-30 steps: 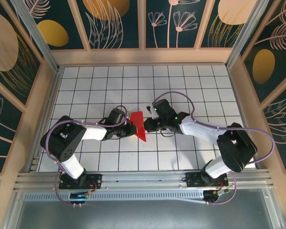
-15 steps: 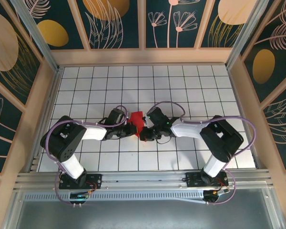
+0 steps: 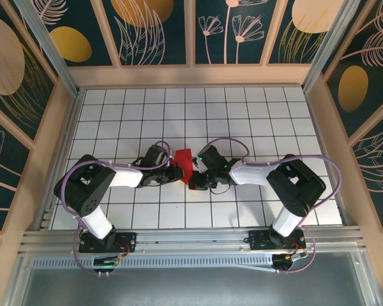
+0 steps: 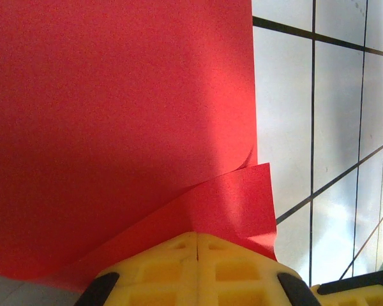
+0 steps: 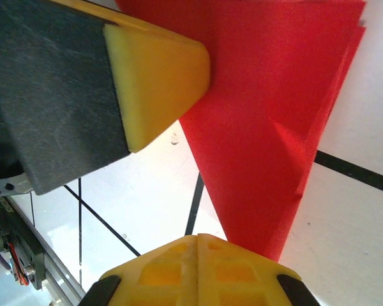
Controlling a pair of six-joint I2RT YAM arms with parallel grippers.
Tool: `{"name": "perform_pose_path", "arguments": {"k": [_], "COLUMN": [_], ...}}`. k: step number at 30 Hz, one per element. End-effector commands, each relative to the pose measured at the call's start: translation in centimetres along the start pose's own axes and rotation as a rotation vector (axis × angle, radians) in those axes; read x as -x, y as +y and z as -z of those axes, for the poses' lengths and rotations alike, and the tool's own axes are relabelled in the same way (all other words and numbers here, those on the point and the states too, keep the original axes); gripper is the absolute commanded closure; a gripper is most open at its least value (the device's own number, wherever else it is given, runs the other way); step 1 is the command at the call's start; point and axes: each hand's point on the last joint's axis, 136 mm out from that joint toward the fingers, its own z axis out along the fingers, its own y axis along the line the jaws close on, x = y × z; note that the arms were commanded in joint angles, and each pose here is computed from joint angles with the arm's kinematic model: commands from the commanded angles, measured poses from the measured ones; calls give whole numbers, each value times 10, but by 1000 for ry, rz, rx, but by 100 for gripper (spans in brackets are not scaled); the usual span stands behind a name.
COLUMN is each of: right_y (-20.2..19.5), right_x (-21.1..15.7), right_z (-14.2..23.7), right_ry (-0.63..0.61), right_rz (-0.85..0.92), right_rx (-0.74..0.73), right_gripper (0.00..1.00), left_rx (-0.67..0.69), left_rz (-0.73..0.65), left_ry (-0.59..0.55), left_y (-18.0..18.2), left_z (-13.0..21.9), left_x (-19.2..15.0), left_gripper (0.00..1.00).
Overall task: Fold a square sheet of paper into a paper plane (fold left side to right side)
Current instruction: Third fold the triangle at the center of the table.
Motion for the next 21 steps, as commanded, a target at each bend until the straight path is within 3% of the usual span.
{"name": "perform_pose_path", "arguments": {"k": [1,21], "right_y": [-11,-32], "right_x": [-1,-16], "right_z": [-5,-10], "right_ry": [-4,52], "right_rz": [-35,-118], "right_rx": [-26,-82], "right_gripper": [100,100], "left_rx": [167,176], "left_rz": [35,32], "left_ry": [55,57], "left_y": [50,51], "left_z": [-8,-8], "left_x": [-25,-25], "left_gripper": [100,100]}}
